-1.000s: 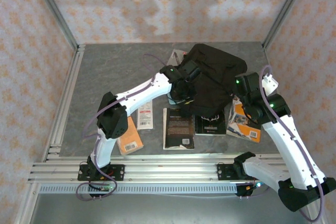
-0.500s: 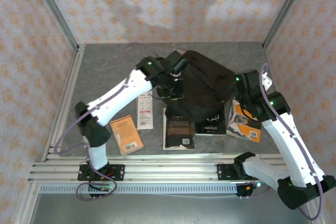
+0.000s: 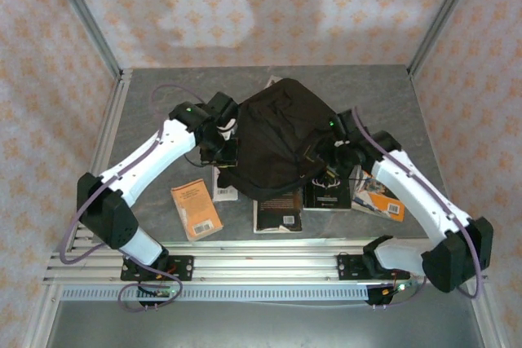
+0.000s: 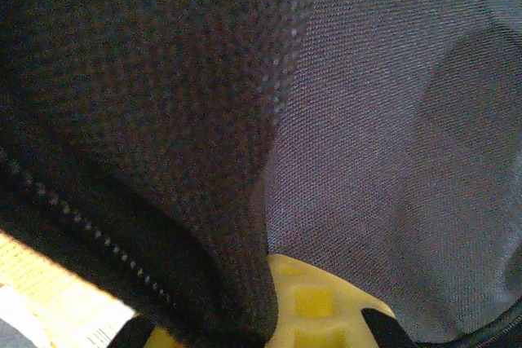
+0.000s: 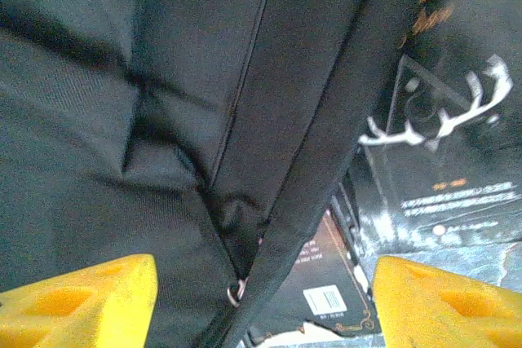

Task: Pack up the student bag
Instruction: Move the student bag to the center of the table, then unzip the student bag at the top-right of the table.

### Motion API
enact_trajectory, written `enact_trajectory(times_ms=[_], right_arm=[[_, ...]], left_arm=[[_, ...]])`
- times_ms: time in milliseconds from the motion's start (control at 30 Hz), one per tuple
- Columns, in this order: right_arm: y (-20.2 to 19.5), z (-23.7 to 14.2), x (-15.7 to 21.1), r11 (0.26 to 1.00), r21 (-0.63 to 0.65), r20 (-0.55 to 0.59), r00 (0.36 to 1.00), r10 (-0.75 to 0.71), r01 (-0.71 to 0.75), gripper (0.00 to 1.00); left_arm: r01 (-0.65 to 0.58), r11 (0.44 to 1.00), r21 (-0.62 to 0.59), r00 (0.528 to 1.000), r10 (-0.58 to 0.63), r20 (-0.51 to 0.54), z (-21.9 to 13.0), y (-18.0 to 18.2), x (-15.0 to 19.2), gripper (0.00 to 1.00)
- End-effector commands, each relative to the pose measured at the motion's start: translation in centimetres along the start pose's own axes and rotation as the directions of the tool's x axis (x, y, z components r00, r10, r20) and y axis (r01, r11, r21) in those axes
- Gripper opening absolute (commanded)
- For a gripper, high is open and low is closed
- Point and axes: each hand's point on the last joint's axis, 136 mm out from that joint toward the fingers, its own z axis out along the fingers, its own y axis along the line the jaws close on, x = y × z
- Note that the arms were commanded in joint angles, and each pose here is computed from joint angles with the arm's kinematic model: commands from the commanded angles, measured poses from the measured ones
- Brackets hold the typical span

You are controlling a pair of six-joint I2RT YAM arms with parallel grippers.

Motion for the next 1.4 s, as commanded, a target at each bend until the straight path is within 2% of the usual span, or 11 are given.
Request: enact_trajectory(times_ms=[0, 133, 267, 400, 467, 633, 800, 1133, 1200, 1300, 1367], right_arm=[[0.8, 1.0, 0.9, 0.998, -0.038, -0.038, 0.998, 0.04, -0.041, 0.72], [-1.0, 2.2, 0.2, 0.987, 0.01, 0.028, 0.987, 0.158, -0.158, 0.75], [-1.4, 2.1, -1.3, 0.96, -0.075, 0.141, 0.95, 0.277, -0.269, 0.76], [-3.0, 2.6, -1.9, 0.921, -0.089, 0.199, 0.899, 0.39, -0.38, 0.58], [-2.9, 3.3, -1.9, 0.919, -0.102, 0.19, 0.899, 0.395, -0.382, 0.49], [-1.3, 5.6, -1.0, 0.909, -0.153, 0.086, 0.911, 0.403, -0.388, 0.55], [-0.5, 6.6, 0.1, 0.932, -0.151, 0.019, 0.941, 0.337, -0.33, 0.58], [-0.3, 5.7, 0.7, 0.923, -0.278, 0.036, 0.958, 0.285, -0.264, 0.24], [-0.7, 5.8, 0.9, 0.929, -0.267, 0.038, 0.96, 0.277, -0.257, 0.31], [-1.7, 5.6, 1.3, 0.948, -0.204, 0.038, 0.965, 0.258, -0.246, 0.58], [-2.3, 5.0, 1.5, 0.958, -0.155, 0.039, 0.967, 0.252, -0.243, 0.63]], left_arm=[[-0.033, 0.997, -0.071, 0.998, 0.036, 0.043, 1.0, 1.3, -1.2, 0.02], [-0.001, 0.996, -0.093, 0.997, 0.008, 0.075, 0.7, 2.5, -1.1, 0.1], [0.006, 0.992, -0.122, 0.996, 0.005, 0.086, 0.5, 3.5, -1.2, 0.1], [-0.001, 0.993, -0.118, 0.997, 0.011, 0.081, 0.3, 3.3, -1.4, 0.09], [-0.01, 0.996, -0.094, 0.994, 0.019, 0.103, -0.6, 2.7, -1.7, 0.1], [-0.017, 0.995, -0.094, 0.988, 0.031, 0.15, -3.3, 2.5, -2.0, 0.29], [0.015, 0.999, -0.044, 0.987, -0.008, 0.158, -4.7, 1.7, -1.4, 0.35], [0.119, 0.967, 0.224, 0.981, -0.15, 0.123, -4.6, -6.7, -0.6, 0.39], [0.145, 0.962, 0.231, 0.982, -0.168, 0.086, -3.5, -7.7, -0.4, 0.41], [0.183, 0.96, 0.212, 0.979, -0.199, 0.055, -2.1, -8.0, -0.2, 0.42], [0.211, 0.953, 0.217, 0.972, -0.227, 0.051, -1.7, -8.0, -0.3, 0.42]])
